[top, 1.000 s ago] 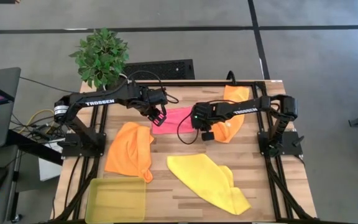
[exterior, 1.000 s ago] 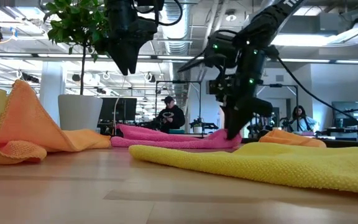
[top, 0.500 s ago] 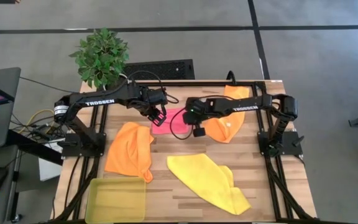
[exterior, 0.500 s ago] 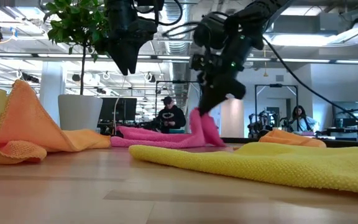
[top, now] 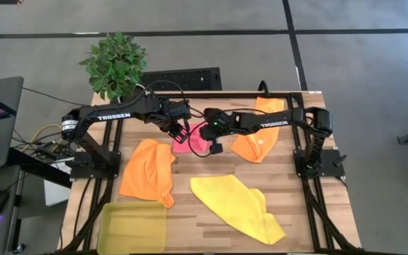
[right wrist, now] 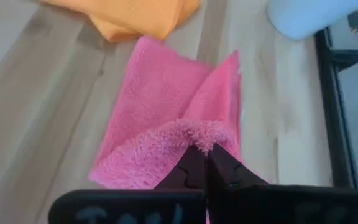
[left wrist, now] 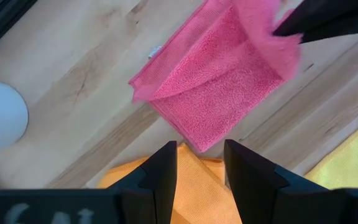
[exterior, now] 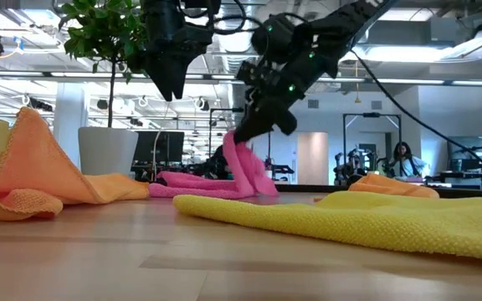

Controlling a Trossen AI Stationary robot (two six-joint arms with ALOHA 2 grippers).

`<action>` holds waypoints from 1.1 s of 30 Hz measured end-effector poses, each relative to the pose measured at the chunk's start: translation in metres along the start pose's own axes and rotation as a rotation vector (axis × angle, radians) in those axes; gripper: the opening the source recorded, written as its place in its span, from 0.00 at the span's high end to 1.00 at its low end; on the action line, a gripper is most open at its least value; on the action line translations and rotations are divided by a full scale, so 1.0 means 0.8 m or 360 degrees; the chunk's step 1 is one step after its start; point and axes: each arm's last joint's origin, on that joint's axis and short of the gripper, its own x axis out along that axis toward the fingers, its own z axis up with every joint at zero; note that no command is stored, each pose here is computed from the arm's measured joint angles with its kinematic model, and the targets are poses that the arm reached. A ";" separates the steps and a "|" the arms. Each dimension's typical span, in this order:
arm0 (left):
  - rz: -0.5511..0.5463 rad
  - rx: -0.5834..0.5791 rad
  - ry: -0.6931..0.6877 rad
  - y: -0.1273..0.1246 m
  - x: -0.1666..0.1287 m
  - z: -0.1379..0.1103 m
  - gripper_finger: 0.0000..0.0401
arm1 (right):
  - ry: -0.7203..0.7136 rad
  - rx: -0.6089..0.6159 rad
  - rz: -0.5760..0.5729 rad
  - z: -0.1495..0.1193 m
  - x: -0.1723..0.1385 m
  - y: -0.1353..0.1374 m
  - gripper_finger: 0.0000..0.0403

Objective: Fold microfiber towels
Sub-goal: Fold the pink microfiber towel

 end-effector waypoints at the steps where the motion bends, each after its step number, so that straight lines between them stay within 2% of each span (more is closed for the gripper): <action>1: -0.0001 -0.0002 0.0001 0.000 0.000 0.000 0.69 | 0.0032 -0.0015 0.0019 -0.002 0.004 0.001 0.98; 6: -0.0003 -0.0020 0.0002 0.000 0.000 0.000 0.69 | -0.0012 -0.0064 -0.0014 0.014 0.010 -0.010 0.98; 11: -0.0005 -0.0043 0.0000 0.000 0.000 0.000 0.69 | -0.0068 -0.0209 -0.0046 0.029 0.005 -0.017 0.98; 16: -0.0012 -0.0074 -0.0009 0.001 -0.003 0.000 0.69 | -0.0174 -0.0282 0.0052 0.035 0.004 -0.015 0.98; 21: -0.0035 -0.0098 -0.0042 0.004 -0.012 -0.003 0.69 | -0.0241 -0.0416 0.0032 0.043 0.003 -0.012 0.98; 24: -0.0049 -0.0105 -0.0067 0.007 -0.020 -0.005 0.69 | -0.0294 -0.0428 -0.0008 0.046 0.012 -0.014 0.98; 26: -0.0045 -0.0122 -0.0091 0.009 -0.024 -0.006 0.69 | -0.0238 -0.0423 0.0036 0.039 0.018 -0.010 0.98; 29: -0.0044 -0.0138 -0.0113 0.011 -0.028 -0.007 0.69 | -0.0283 -0.0425 -0.0012 0.039 0.031 -0.012 0.98; 33: -0.0043 -0.0140 -0.0115 0.012 -0.029 -0.007 0.69 | -0.0232 -0.0415 -0.0027 0.036 0.038 -0.010 0.96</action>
